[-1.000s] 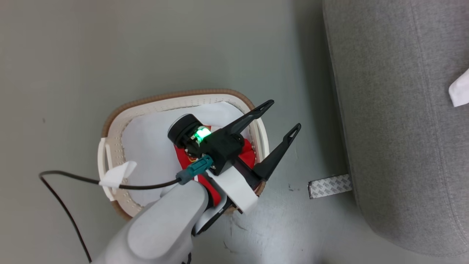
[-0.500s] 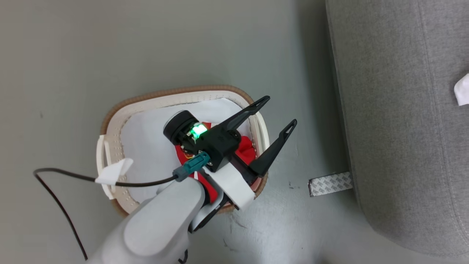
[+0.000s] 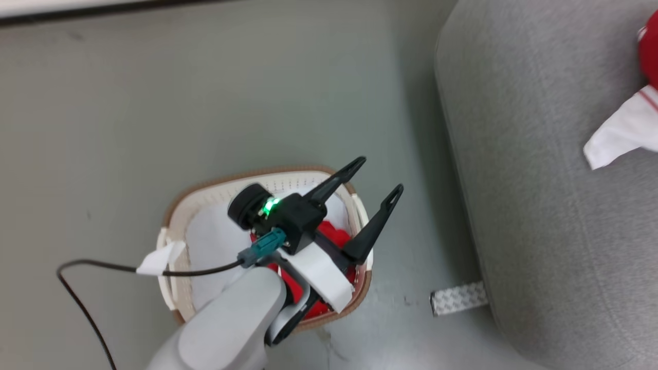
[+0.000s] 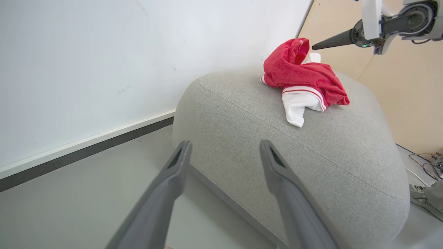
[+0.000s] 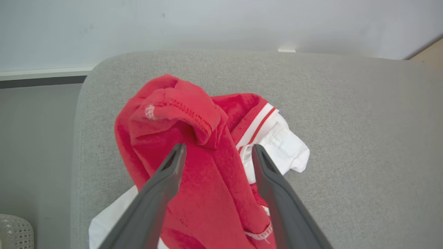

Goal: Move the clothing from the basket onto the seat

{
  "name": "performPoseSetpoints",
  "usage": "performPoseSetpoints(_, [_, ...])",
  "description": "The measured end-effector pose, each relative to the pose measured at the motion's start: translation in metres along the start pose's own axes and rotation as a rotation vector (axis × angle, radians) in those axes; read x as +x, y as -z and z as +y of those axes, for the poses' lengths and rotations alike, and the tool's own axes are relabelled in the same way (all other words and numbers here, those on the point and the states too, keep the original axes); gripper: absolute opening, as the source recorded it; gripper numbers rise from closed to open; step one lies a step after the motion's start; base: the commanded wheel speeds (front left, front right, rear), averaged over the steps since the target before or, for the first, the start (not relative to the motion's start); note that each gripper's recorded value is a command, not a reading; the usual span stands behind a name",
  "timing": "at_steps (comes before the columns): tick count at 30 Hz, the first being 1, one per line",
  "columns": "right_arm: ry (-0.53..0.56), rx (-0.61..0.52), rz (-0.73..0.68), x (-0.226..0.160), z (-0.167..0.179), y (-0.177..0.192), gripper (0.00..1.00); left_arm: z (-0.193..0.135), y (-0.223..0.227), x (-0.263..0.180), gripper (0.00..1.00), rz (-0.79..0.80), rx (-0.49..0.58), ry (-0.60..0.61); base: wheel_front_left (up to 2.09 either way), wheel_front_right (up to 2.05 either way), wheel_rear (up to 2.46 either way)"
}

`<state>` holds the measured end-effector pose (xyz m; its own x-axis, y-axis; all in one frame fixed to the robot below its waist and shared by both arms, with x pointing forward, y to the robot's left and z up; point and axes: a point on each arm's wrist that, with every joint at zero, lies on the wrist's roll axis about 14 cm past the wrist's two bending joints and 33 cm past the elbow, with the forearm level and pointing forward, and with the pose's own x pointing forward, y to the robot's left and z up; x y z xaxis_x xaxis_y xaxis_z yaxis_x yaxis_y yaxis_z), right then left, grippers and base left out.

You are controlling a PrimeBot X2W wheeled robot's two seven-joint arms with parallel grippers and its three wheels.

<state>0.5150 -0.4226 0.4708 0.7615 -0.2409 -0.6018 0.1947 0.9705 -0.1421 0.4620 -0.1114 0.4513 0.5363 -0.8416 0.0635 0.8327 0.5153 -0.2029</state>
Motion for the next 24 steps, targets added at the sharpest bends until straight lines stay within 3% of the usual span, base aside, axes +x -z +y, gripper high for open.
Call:
performPoseSetpoints(4, [-0.022, -0.026, -0.09, -0.029, -0.001, -0.027, 1.0, -0.006, -0.019, -0.008, 1.0, -0.026, 0.017, -0.032, 0.0, 0.0, 0.0])
performPoseSetpoints(7, [-0.047, -0.033, -0.244, -0.056, 0.0, -0.062, 1.0, -0.007, -0.038, -0.015, 1.0, -0.054, 0.048, -0.064, 0.0, 0.0, 0.0])
performPoseSetpoints(16, [-0.144, -0.02, -0.583, -0.13, 0.015, -0.116, 1.0, 0.021, -0.111, -0.057, 1.0, -0.178, 0.155, -0.258, 0.0, 0.0, 0.0])
performPoseSetpoints(24, [-0.334, 0.06, -0.74, -0.156, 0.073, -0.124, 1.0, 0.059, -0.151, -0.118, 1.0, -0.262, 0.208, -0.488, 0.0, 0.0, 0.0])
